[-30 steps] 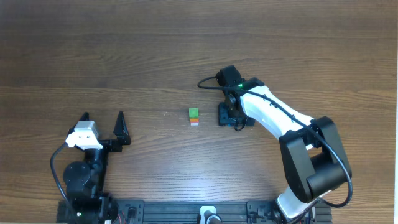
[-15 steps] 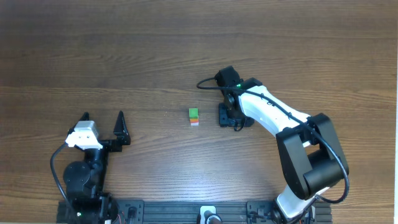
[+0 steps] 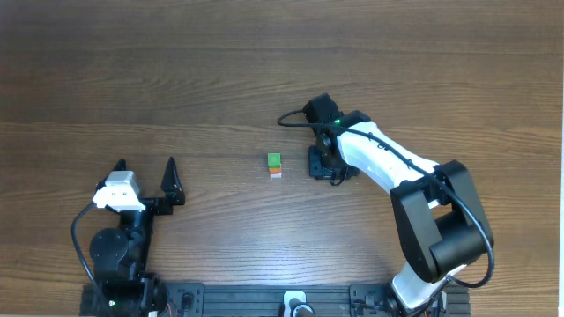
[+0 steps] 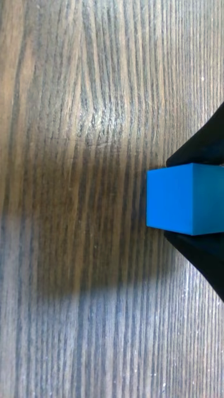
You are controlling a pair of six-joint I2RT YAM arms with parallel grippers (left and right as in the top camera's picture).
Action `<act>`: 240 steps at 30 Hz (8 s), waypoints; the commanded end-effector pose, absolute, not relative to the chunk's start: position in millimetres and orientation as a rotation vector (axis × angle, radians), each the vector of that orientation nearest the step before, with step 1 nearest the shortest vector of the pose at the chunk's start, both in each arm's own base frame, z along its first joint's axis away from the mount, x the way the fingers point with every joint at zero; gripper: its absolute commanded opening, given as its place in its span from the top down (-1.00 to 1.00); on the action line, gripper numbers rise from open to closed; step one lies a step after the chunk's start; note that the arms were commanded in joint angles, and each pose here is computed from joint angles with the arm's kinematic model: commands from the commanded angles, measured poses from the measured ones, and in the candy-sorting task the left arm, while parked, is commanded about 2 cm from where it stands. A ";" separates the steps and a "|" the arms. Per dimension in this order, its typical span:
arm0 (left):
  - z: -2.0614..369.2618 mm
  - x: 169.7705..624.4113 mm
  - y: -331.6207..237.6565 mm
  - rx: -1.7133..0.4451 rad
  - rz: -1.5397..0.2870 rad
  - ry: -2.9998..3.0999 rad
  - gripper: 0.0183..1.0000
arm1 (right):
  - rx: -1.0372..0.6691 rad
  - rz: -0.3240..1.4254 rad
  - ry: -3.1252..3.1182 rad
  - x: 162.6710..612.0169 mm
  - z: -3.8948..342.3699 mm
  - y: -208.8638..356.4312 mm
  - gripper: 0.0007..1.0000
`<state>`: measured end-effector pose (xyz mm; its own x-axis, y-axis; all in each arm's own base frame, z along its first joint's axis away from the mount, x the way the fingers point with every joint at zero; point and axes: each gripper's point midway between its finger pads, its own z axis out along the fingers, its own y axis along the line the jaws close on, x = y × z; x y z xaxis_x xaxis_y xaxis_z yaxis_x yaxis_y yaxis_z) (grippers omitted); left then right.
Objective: Stack Cubes
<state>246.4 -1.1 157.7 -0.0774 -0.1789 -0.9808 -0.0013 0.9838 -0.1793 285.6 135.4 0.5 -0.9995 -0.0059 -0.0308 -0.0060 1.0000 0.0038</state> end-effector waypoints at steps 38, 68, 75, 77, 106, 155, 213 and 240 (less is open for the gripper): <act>156.5 246.2 -2.7 -0.119 -0.144 1.644 -1.00 | -0.120 0.147 2.927 290.5 156.0 242.4 0.98; 156.4 246.2 -2.8 -0.119 -0.144 1.645 -1.00 | -0.124 0.079 3.008 289.2 118.9 265.1 0.98; 156.5 246.2 -2.7 -0.119 -0.144 1.644 -1.00 | -0.115 0.071 3.014 289.7 117.2 263.6 0.98; 156.5 246.2 -2.7 -0.119 -0.144 1.644 -1.00 | -0.113 0.063 3.015 290.0 116.1 262.7 0.98; 156.5 246.2 -2.8 -0.119 -0.144 1.644 -1.00 | -0.102 0.032 3.034 290.9 109.7 258.1 0.94; 156.5 246.2 -2.8 -0.119 -0.144 1.644 -1.00 | -0.099 0.021 3.027 302.3 106.1 253.6 -0.98; 156.4 246.2 -2.8 -0.119 -0.144 1.645 -1.00 | -0.037 0.074 1.753 234.9 155.0 15.7 -0.98; 156.5 246.2 -2.8 -0.119 -0.144 1.644 -1.00 | -0.103 0.040 1.639 245.5 157.1 19.2 -0.99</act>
<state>246.3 -1.1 158.1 -0.0755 -0.1788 -0.9810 -0.0009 0.9838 -0.1793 245.8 16.8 159.3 -0.0697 -0.0349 -0.9970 -0.0788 0.9965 -0.0293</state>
